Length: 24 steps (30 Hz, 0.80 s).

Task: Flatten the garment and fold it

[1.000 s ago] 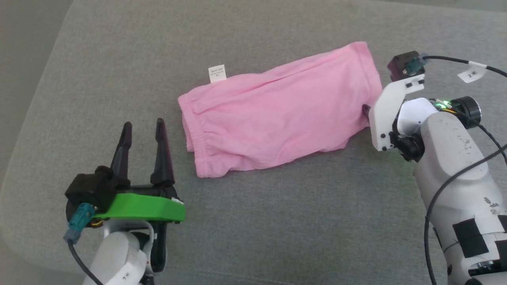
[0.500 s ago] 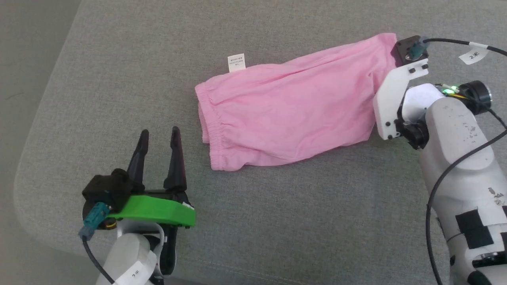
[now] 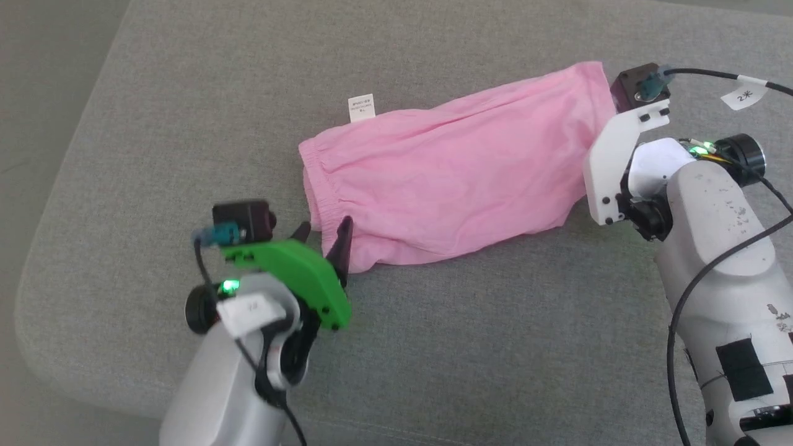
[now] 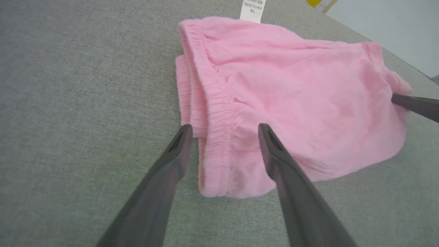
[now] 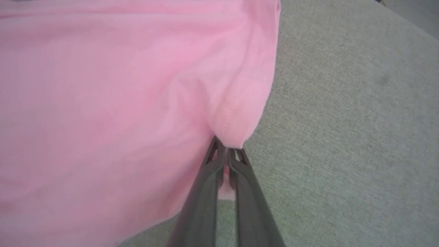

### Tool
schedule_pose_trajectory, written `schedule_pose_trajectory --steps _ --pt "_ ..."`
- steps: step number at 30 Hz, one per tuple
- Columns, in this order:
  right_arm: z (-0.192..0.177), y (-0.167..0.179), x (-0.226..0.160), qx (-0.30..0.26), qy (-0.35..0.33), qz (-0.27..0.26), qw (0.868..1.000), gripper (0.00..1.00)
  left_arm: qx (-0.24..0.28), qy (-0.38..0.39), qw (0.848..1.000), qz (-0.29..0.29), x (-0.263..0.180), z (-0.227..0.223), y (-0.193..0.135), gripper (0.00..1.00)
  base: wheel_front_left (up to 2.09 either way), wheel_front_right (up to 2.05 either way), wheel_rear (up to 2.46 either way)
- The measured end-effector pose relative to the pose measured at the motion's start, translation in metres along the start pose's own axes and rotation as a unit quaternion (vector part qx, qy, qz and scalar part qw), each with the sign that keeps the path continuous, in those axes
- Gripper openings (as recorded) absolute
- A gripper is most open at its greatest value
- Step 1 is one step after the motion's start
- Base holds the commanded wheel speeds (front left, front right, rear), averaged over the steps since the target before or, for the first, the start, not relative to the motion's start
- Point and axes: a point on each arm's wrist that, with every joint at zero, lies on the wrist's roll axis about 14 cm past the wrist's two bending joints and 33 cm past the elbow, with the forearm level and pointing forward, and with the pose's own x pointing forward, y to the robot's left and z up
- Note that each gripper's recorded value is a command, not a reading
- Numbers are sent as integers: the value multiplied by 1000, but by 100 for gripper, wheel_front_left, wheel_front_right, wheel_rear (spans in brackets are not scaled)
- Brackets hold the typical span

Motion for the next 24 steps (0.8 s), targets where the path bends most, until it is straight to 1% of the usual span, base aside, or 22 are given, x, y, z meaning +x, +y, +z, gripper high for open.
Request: schedule_pose_trajectory --steps 3,5,7,8,9,10,18,24 --pt "0 1 2 2 -1 4 1000 0 15 24 1000 8 10 -2 3 100 0 0 0" --pt "-1 2 3 2 -1 6 1000 0 35 57 998 17 17 -13 8 100 0 0 0" --pt "-2 1 4 3 -1 6 1000 0 40 84 995 23 21 -26 11 100 0 0 0" --pt "-2 1 4 3 -1 7 1000 0 44 103 993 25 22 -35 13 73 0 0 0" --pt "-3 0 4 3 -1 7 1000 0 44 109 993 25 25 -37 13 31 0 0 0" --pt "-4 0 4 4 -1 7 1000 0 46 110 993 24 27 -38 13 0 0 0 0" --pt "-7 -3 2 11 -2 9 1000 0 26 81 996 3 34 -29 11 0 0 0 0" --pt "-11 1 -9 23 -11 20 999 0 18 39 999 -5 27 -5 12 0 0 0 0"
